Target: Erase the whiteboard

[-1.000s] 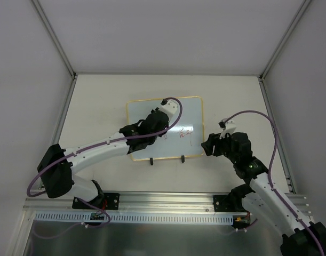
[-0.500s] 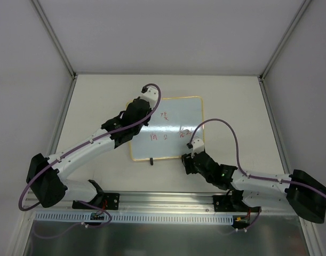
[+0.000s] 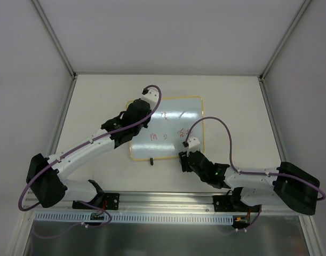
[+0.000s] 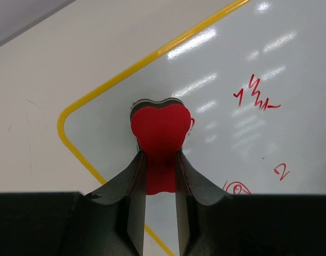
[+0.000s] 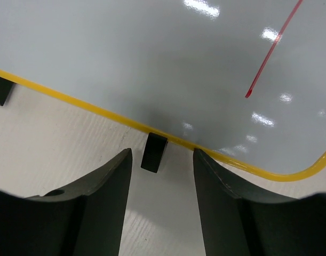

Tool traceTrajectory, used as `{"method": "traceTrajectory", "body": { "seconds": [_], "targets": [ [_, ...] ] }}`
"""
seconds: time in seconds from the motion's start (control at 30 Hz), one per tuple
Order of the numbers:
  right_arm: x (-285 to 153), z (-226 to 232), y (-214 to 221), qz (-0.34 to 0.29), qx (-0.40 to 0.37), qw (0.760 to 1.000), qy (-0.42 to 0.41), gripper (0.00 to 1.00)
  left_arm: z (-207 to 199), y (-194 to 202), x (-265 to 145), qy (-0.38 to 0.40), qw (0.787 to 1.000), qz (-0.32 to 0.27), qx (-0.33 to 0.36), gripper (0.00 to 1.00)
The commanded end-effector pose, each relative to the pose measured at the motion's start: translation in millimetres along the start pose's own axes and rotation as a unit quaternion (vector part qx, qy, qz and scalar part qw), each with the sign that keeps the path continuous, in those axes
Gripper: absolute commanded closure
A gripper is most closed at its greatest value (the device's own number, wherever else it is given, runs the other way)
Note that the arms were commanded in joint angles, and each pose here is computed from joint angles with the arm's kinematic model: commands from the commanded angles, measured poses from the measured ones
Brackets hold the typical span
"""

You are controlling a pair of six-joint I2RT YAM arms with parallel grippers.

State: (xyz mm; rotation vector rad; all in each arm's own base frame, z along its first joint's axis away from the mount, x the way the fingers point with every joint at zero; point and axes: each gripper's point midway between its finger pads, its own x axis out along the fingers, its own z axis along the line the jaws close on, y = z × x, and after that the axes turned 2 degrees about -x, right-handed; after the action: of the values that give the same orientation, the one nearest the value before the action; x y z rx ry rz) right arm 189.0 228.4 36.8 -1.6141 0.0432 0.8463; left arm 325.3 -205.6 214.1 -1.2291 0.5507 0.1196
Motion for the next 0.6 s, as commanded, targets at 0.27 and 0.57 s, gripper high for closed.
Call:
{"method": "traceTrajectory", "body": {
  "seconds": [0.27, 0.57],
  "targets": [
    [9.0, 1.8, -23.3, -0.045, 0.057, 0.997, 0.026, 0.85, 6.4, -6.1, -2.9, -0.004, 1.0, -0.006, 0.009, 0.97],
    [8.1, -3.7, -9.3, -0.033, 0.054, 0.997, 0.031, 1.0, 9.5, -17.2, 5.1, -0.013, 0.999, -0.008, 0.045, 0.97]
  ]
}}
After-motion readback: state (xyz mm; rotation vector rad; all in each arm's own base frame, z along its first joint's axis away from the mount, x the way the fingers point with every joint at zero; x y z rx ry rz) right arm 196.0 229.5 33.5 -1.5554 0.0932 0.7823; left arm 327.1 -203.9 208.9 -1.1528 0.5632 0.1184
